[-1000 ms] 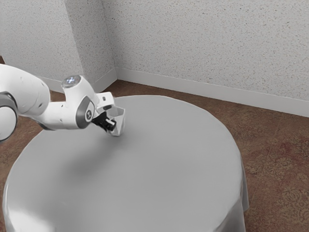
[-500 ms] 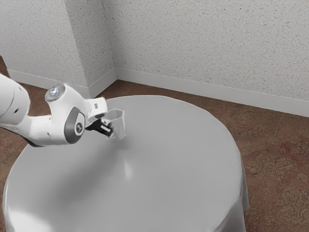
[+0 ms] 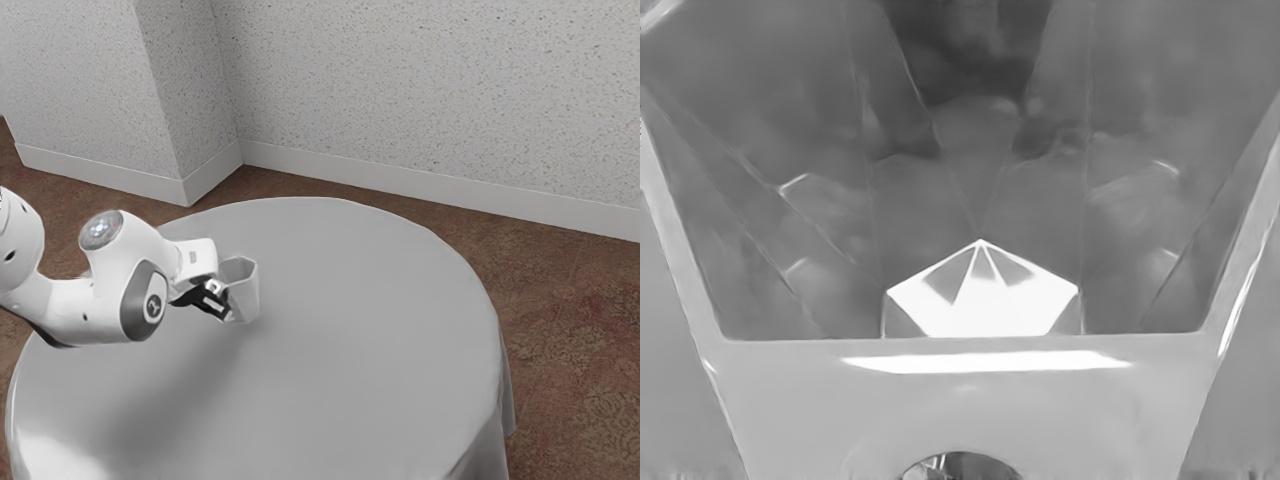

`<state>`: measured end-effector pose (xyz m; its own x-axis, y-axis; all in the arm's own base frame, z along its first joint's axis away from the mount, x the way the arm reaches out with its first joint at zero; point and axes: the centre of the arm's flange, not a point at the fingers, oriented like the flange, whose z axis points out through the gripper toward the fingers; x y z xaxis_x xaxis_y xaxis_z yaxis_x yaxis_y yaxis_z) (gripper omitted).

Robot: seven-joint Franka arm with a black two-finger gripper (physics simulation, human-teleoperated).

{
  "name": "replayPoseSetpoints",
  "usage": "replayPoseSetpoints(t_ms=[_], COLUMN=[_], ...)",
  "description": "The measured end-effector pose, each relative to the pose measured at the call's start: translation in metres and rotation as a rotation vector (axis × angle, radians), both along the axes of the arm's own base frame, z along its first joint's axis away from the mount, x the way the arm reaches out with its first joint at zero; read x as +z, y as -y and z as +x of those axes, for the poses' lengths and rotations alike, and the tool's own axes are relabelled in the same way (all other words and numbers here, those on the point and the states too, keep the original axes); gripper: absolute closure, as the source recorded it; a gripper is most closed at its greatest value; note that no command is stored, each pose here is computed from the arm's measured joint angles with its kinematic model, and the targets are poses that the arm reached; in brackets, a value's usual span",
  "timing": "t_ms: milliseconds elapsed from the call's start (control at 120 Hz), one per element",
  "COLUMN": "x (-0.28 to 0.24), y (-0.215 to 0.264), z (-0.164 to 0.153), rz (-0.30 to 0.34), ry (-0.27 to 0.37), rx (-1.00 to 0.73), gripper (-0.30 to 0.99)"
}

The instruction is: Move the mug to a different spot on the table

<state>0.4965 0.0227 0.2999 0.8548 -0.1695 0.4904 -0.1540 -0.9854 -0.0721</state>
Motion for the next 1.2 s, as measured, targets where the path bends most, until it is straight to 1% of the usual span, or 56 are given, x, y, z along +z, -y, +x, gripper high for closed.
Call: replayPoseSetpoints(t_ms=[117,250,517,775,1092,1200], x=[-0.008,-0.011,-0.013,-0.021,-0.029,-0.027], y=[0.004,0.002,0.013,0.021,0.022,0.022], z=[-0.005,-0.006,-0.007,-0.008,-0.008,-0.004], rz=[0.006,0.012,0.012,0.015,0.017,0.020], ry=[-0.005,-0.002,0.006,-0.003,-0.013,-0.002], rx=[-0.006,-0.005,-0.027,-0.043,-0.046,-0.047], gripper=[0.63,0.63,0.63,0.63,0.63,0.63])
